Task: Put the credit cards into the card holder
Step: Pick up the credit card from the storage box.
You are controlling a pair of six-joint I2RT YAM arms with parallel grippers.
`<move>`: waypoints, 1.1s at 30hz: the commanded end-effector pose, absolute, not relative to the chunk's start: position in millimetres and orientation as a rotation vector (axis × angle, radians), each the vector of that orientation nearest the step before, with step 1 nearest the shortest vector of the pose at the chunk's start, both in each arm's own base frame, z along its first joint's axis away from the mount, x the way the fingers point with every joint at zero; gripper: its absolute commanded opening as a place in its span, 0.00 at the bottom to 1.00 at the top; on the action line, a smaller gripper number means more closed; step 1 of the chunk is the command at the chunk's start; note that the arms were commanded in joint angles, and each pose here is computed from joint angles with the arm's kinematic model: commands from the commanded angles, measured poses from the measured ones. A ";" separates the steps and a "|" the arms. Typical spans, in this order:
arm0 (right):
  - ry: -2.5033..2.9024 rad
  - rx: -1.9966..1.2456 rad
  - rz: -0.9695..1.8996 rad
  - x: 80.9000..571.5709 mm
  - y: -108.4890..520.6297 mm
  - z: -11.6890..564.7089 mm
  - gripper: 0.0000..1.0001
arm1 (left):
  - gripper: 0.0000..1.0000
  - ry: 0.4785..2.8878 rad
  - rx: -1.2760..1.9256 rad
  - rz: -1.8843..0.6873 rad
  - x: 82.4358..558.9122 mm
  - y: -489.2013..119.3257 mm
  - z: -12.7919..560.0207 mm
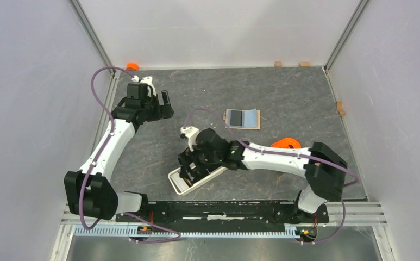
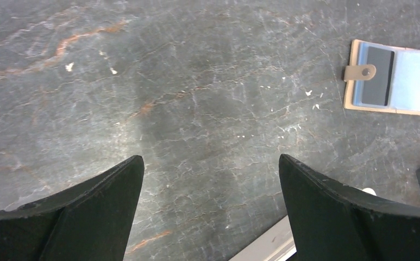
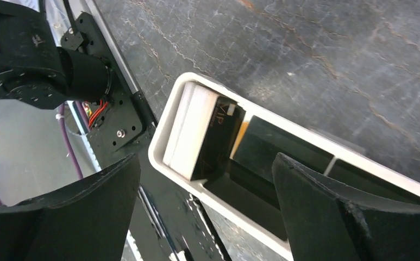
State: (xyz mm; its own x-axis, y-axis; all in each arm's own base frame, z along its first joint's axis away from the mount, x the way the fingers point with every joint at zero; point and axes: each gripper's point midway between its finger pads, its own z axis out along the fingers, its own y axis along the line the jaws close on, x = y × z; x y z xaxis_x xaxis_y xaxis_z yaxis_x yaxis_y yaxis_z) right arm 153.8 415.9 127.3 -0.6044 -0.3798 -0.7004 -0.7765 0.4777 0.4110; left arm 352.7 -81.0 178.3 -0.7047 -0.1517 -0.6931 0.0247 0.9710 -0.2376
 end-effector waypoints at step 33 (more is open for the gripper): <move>2.279 -1.090 0.541 100.1 492.3 82.2 0.88 | 1.00 2.213 -0.154 -0.230 354.2 -47.7 212.4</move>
State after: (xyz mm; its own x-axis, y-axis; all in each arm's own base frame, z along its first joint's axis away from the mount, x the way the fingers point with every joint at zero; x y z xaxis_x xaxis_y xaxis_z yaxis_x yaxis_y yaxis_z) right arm 105.8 479.6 46.1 -0.5191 -0.6366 -0.5704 -0.8001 0.5966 0.0624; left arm 352.7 -49.0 200.0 -0.6397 -0.2070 -0.7403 -0.0552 0.9729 -0.2244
